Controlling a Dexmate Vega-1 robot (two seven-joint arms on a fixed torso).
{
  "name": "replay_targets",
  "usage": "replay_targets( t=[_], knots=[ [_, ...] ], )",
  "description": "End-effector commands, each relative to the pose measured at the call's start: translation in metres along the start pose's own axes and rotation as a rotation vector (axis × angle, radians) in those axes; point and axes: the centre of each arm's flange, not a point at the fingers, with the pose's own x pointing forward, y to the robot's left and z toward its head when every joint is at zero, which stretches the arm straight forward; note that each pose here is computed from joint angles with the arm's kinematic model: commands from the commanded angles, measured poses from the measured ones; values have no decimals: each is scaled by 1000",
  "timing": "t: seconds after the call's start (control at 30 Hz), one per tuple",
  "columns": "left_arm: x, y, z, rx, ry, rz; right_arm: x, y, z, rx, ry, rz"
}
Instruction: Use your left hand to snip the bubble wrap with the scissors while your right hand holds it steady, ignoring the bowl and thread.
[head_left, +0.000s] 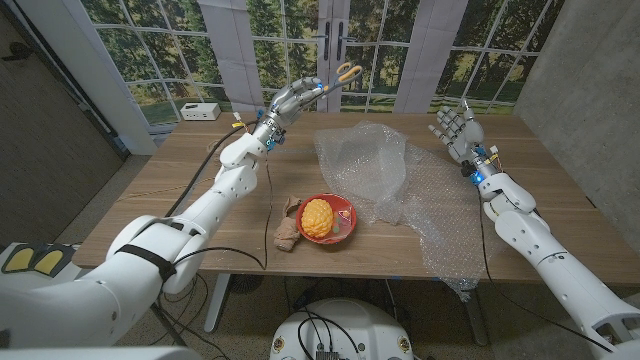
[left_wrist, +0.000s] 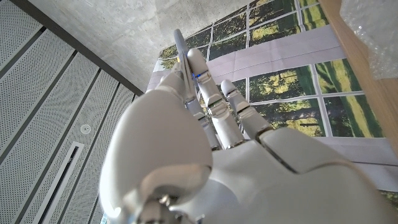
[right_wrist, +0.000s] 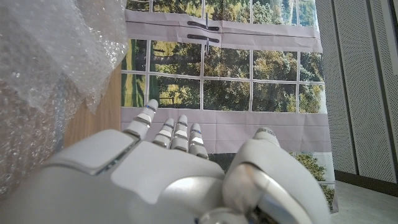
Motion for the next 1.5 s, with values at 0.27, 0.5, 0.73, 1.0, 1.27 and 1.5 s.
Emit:
replay_targets(
  t=[0.27,0.5,0.73,1.0,1.27,1.5],
  knots=[
    [7,-4,1,-40,7,-72,-6,4,8,-26,12,71],
    [8,-9,1,-53,11,-102,-8,3,12,-37,7,84],
    [5,-12,1,-60,11,-122,-11,6,13,-60,10,104],
    [1,-13,-3,-80,24,-127,-12,8,19,-68,14,110],
    [11,-15,-3,-107,15,-149,-10,14,21,-56,15,134],
    [20,-18,-2,-110,2,-169,-11,12,30,-72,-4,135]
  ],
)
